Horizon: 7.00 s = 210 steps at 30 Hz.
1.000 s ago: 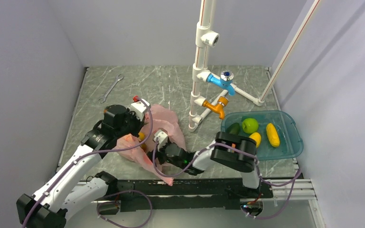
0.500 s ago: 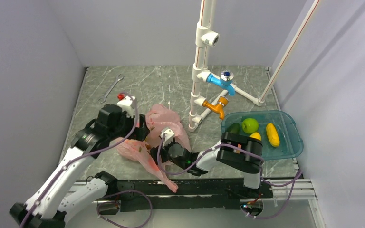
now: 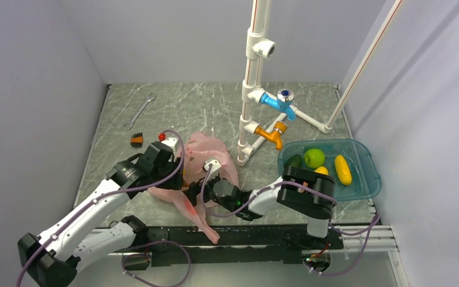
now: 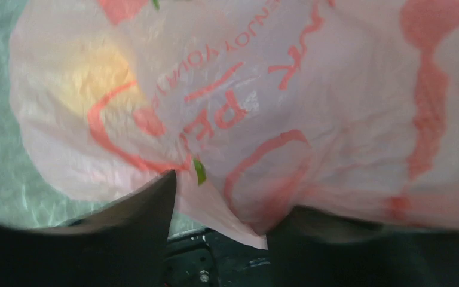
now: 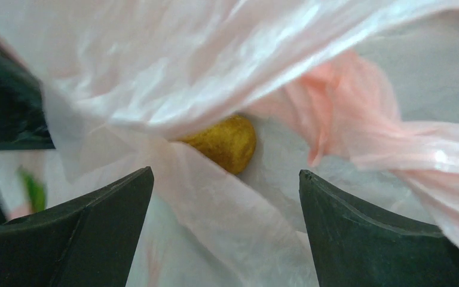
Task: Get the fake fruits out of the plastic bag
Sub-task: Take out the fake fruit from the plastic bag, then place the fake fruit in the bin, then take out the fake fruit from the plastic bag.
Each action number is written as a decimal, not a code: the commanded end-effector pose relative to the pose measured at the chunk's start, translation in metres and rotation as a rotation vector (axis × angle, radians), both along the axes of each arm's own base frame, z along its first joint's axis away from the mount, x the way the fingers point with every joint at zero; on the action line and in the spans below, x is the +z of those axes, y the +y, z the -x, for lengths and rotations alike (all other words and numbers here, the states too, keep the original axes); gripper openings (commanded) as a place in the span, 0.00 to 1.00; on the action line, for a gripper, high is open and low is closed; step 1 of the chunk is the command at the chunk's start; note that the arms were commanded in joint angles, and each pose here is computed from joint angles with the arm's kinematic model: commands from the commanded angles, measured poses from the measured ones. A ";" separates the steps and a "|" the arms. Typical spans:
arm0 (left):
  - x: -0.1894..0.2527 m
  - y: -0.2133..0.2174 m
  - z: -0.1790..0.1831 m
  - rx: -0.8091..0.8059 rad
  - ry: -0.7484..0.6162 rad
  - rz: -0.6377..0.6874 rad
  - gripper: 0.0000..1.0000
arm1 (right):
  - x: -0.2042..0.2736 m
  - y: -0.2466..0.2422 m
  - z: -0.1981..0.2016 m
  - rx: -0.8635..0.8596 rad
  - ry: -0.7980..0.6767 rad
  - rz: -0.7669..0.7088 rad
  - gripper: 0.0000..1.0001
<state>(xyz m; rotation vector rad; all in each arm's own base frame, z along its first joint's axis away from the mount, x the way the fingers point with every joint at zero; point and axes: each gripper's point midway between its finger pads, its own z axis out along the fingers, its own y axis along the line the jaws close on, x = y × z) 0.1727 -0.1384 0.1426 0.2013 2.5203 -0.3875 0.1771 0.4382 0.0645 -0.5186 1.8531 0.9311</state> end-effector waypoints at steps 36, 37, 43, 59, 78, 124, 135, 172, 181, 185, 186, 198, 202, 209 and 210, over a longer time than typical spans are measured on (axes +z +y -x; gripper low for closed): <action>0.036 0.006 0.041 -0.048 -0.140 0.216 0.00 | -0.072 0.052 0.033 0.249 -0.163 0.274 0.93; 0.035 0.006 0.041 -0.048 -0.138 0.215 0.00 | -0.076 0.051 0.030 0.228 -0.159 0.285 0.92; 0.031 0.005 0.038 -0.038 -0.123 0.200 0.00 | -0.045 0.060 0.013 0.161 -0.192 0.230 0.76; 0.021 0.002 0.034 -0.047 -0.076 0.161 0.00 | 0.065 0.020 -0.021 -0.006 -0.251 0.076 0.18; 0.046 0.006 -0.060 -0.088 -0.321 -0.172 0.00 | 0.079 -0.187 0.002 -0.370 0.006 0.105 0.00; 0.057 -0.024 -0.049 -0.453 -0.511 -0.118 0.00 | 0.072 -0.395 -0.055 -1.063 0.377 0.003 0.96; 0.047 -0.022 -0.052 -0.457 -0.467 -0.156 0.00 | 0.089 -0.298 -0.012 -0.584 0.355 -0.053 0.95; 0.053 -0.022 -0.050 -0.441 -0.494 -0.133 0.00 | 0.091 -0.013 -0.027 -0.038 -0.325 0.118 0.79; 0.050 -0.027 -0.052 -0.454 -0.491 -0.123 0.00 | 0.075 -0.007 -0.057 -0.115 -0.398 0.083 0.81; 0.042 -0.031 -0.054 -0.468 -0.458 -0.127 0.00 | 0.064 -0.002 -0.072 -0.150 -0.408 0.091 0.84; 0.040 -0.031 -0.054 -0.469 -0.449 -0.130 0.00 | 0.061 -0.002 -0.075 -0.154 -0.406 0.089 0.84; 0.044 -0.038 -0.052 -0.487 -0.473 -0.087 0.00 | 0.055 -0.006 -0.090 -0.192 -0.439 0.086 0.92; 0.042 -0.038 -0.058 -0.470 -0.468 -0.103 0.00 | 0.046 -0.005 -0.107 -0.205 -0.473 0.088 0.95; 0.031 -0.041 -0.067 -0.471 -0.436 -0.132 0.00 | 0.026 0.014 -0.132 -0.162 -0.515 0.148 0.99; 0.029 -0.040 -0.068 -0.467 -0.429 -0.142 0.00 | 0.020 0.017 -0.134 -0.147 -0.509 0.156 0.99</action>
